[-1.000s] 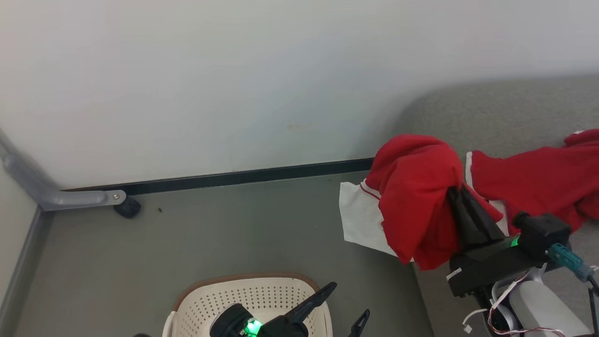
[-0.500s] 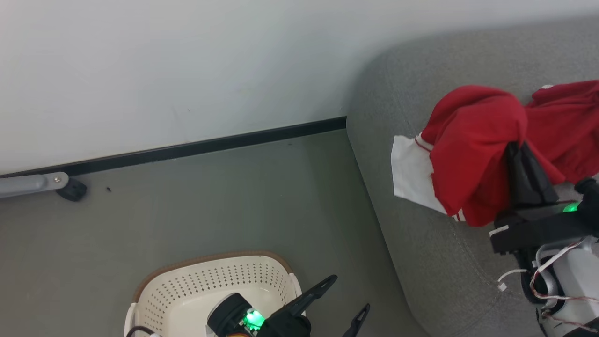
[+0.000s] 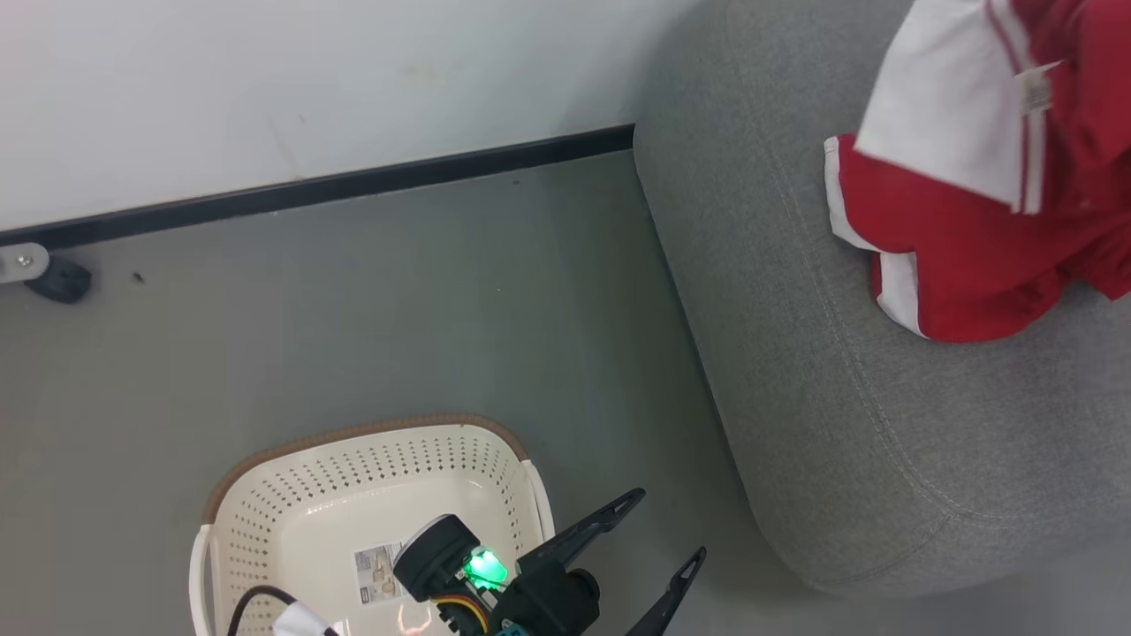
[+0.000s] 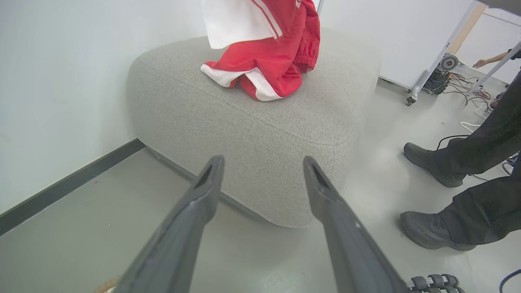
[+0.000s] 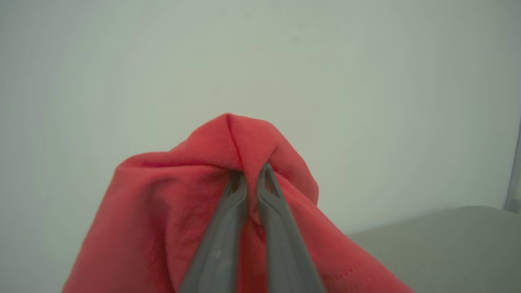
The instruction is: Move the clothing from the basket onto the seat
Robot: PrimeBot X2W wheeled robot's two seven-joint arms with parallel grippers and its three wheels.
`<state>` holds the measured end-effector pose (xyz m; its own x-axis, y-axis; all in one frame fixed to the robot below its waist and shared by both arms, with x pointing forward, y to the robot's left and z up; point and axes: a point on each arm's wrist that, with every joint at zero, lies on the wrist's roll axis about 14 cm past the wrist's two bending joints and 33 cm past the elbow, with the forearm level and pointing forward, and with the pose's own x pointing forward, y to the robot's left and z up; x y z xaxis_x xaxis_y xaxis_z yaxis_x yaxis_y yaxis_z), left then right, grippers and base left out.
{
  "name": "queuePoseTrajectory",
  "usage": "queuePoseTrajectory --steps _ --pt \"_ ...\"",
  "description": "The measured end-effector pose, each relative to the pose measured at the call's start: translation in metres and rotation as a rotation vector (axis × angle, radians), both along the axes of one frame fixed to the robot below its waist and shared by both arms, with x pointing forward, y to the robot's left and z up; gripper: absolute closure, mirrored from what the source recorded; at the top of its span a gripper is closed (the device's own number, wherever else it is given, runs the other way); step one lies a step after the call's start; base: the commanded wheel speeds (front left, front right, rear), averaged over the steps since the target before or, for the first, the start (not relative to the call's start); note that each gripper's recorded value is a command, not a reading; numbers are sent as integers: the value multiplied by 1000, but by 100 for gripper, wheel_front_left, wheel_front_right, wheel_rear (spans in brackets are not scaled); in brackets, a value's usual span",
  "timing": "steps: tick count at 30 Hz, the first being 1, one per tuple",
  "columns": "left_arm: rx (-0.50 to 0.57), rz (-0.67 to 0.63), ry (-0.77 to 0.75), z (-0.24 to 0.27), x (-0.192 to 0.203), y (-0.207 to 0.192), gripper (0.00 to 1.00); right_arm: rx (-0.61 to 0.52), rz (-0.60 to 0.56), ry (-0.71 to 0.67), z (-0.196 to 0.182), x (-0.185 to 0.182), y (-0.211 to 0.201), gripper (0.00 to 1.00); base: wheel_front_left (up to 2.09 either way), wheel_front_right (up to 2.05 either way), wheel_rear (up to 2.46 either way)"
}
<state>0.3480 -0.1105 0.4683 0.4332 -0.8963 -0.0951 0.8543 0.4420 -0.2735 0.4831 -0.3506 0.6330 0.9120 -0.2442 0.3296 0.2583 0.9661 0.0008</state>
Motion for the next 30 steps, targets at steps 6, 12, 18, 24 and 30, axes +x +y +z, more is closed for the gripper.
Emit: queuePoseTrajectory --steps 6,12,18,24,30 --pt "3 6 19 -10 9 2 0 -29 -97 -33 15 9 -36 100 0 0 0" --pt "3 24 32 -19 21 7 0 -14 -166 -6 1 17 -62 100 0 0 0" --pt "9 37 45 -31 33 13 0 33 -220 80 -42 27 -76 100 0 0 0" --pt "17 55 62 -43 44 17 0 122 -252 215 -110 32 -75 100 0 0 0" --pt "23 67 68 -50 49 20 0 172 -278 304 -149 30 -76 100 0 0 0"
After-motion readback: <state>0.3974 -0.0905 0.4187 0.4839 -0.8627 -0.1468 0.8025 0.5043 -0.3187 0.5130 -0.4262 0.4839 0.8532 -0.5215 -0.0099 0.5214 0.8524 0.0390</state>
